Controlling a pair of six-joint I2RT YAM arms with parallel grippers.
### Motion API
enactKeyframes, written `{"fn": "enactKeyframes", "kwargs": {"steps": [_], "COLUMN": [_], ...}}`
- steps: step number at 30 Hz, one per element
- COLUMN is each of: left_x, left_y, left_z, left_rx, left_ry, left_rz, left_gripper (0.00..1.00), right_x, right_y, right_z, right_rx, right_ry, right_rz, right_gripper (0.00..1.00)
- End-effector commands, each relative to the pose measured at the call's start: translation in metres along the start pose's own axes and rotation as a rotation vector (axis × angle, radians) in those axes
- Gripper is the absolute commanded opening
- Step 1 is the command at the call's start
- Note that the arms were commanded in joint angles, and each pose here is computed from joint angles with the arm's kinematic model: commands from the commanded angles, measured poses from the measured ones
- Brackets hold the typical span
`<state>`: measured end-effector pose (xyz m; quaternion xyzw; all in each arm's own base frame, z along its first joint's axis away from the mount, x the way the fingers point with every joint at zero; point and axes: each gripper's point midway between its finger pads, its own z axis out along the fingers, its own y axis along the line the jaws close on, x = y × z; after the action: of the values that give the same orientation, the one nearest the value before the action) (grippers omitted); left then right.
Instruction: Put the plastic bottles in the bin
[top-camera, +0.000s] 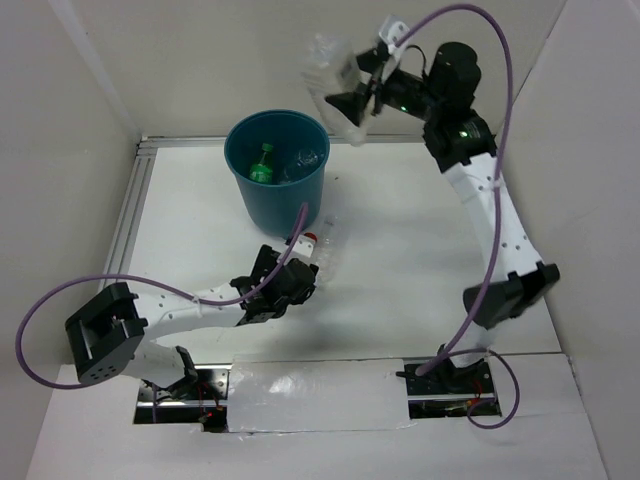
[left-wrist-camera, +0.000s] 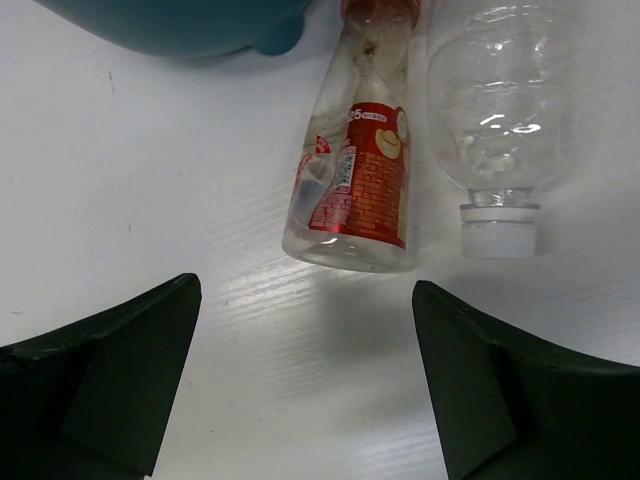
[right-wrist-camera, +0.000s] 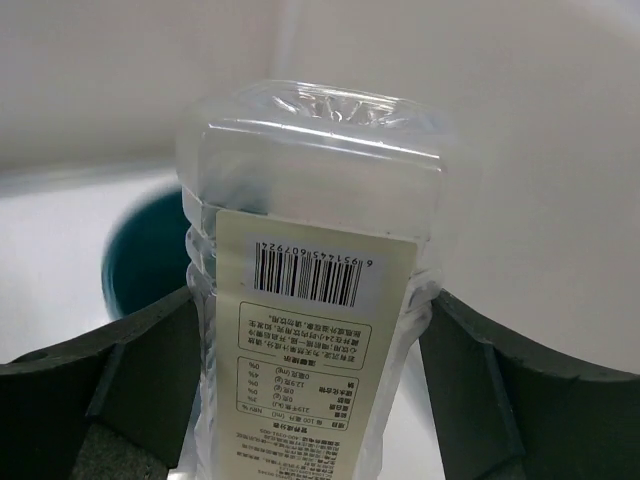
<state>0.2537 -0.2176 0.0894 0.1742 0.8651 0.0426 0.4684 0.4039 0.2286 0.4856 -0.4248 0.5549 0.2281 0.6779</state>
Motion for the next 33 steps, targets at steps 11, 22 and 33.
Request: {"fn": "enactKeyframes", "kwargs": {"steps": [11, 22, 33], "left_x": [-0.025, -0.023, -0.003], "left_y": [0.015, 0.002, -0.013], "left_z": [0.032, 0.073, 0.068], "left_rx": [-0.049, -0.023, 0.069], "left_ry": [-0.046, -0.01, 0.056], "left_rz": [-0.094, -0.01, 0.051], "left_gripper": [1.0, 0.98, 0.3], "right_x": [-0.015, 0.04, 0.167], "right_y": [0.043, -0.001, 0.019], "right_z": [0.15, 0.077, -0.068], "right_rx": [-0.201, -0.072, 0.042], "right_ry": [-0.215, -0.004, 0.294], "right_rz": [0.196, 0.342, 0.672], "right_gripper": [0.4, 1.0, 1.0]}}
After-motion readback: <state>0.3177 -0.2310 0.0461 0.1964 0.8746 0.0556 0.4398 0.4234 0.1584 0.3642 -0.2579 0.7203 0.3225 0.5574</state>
